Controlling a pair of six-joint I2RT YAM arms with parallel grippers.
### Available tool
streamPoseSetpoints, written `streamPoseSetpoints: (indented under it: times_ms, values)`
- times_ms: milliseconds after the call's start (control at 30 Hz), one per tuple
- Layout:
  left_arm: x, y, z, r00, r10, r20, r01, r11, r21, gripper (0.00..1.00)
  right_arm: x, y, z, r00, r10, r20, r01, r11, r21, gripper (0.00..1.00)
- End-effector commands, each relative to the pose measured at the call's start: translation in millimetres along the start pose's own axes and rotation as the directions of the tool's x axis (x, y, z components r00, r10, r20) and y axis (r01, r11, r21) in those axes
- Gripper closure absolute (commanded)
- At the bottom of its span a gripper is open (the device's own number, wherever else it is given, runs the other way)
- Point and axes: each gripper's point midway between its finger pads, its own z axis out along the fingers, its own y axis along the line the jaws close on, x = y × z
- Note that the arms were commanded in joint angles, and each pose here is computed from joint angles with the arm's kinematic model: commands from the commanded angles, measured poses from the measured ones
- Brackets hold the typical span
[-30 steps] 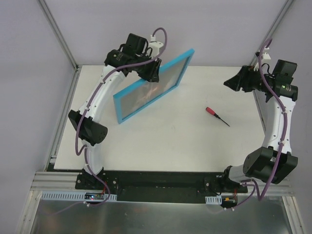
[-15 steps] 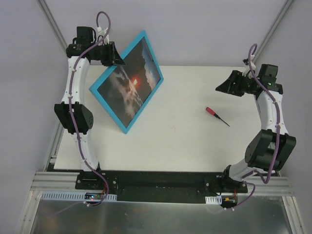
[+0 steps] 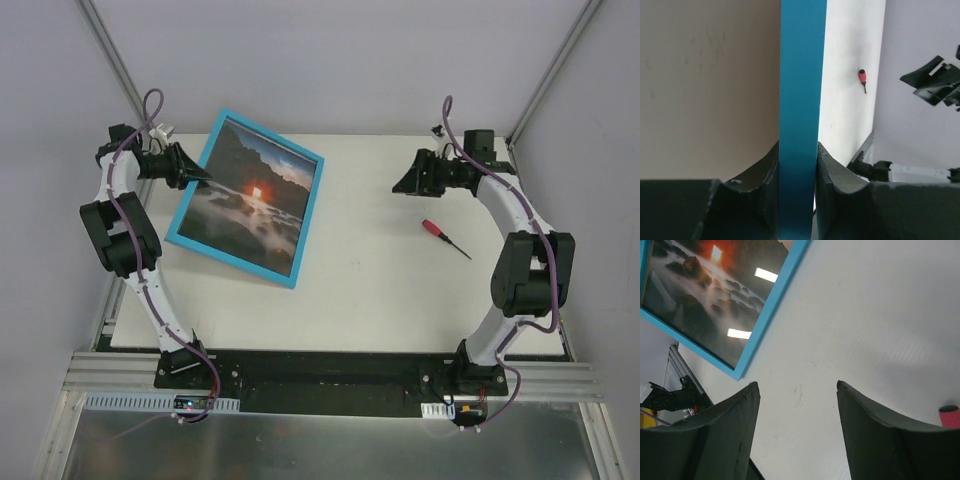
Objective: Take the photo out of the frame
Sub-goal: Turn over the photo frame at the center of the board.
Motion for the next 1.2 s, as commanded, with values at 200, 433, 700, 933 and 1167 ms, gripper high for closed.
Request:
streamPoseSetpoints:
  times_ms: [200,433,700,933,1167]
  values:
    - [39,57,-39,0.998,-0.011,0.057,0.017,0.994,-0.106,0.91,6,58,108,0.996,-0.066,-0.062,0.057,0.990,-0.133,0.37]
    - [56,104,-56,0.997,0.017,0.072,0.013,0.919,-0.395,0.87,32,72,184,0.988,0.059,-0.146,-0.068,0.996,-0.064,0.40]
    - [68,140,-81,0.995,0.054,0.089,0.013,0.784,-0.621,0.83,64,91,244,0.974,0.099,-0.202,-0.103,0.995,-0.011,0.41]
    - [77,155,-85,0.996,0.045,0.073,0.016,0.740,-0.672,0.81,88,102,272,0.955,0.150,-0.255,-0.158,0.987,-0.015,0.42]
    - [80,159,-91,0.996,0.065,0.066,0.000,0.713,-0.701,0.78,94,119,284,0.942,0.192,-0.274,-0.215,0.975,-0.055,0.43]
